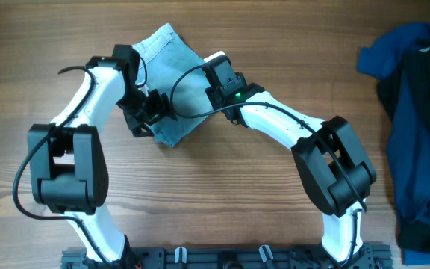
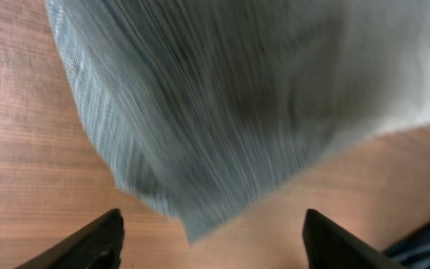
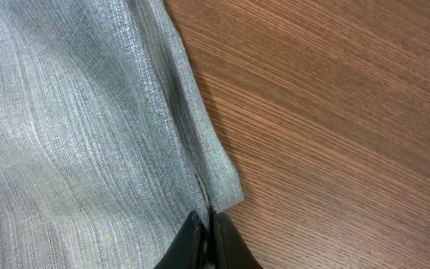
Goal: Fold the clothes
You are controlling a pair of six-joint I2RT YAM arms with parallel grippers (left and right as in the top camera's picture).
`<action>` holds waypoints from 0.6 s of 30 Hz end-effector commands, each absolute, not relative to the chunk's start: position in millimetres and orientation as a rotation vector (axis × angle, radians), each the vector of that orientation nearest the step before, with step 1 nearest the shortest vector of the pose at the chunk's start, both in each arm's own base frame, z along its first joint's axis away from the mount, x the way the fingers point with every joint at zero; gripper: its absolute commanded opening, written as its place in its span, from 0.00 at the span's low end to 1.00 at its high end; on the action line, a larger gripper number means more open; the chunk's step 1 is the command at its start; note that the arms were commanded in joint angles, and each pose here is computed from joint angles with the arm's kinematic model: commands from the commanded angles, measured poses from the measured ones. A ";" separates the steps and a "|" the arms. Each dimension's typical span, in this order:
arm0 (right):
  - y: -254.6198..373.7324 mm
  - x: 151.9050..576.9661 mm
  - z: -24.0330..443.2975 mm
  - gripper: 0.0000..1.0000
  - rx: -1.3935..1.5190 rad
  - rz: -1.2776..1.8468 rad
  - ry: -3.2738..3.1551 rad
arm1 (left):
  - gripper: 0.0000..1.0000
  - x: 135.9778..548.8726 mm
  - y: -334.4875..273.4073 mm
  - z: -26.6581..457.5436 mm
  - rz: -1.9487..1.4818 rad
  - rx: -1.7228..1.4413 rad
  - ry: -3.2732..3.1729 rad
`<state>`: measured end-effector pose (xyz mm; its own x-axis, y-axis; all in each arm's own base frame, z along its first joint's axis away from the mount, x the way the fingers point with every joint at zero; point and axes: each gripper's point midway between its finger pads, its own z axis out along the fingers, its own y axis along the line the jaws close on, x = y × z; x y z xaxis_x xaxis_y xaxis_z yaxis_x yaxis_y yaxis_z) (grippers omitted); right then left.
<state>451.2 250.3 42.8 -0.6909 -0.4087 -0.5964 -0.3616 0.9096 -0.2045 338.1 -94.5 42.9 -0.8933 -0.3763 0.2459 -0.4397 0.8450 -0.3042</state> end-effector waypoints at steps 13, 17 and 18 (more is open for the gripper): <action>234.5 466.9 48.0 0.04 -0.523 -0.143 2.373 | 0.04 317.2 -51.4 -15.8 0.178 0.830 -2.884; 212.8 480.9 51.1 0.04 -0.555 -0.203 2.351 | 0.04 314.1 -36.6 -16.4 0.106 0.860 -2.878; 206.1 484.3 51.4 0.05 -0.538 -0.208 2.353 | 0.04 313.5 -31.9 -16.5 0.087 0.871 -2.876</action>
<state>455.6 252.9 45.2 -0.6647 -0.4381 -0.6052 -0.4007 0.8927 -0.2062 332.3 -87.7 4.3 -0.8579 -0.4700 0.2078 -0.5118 0.8179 -0.2628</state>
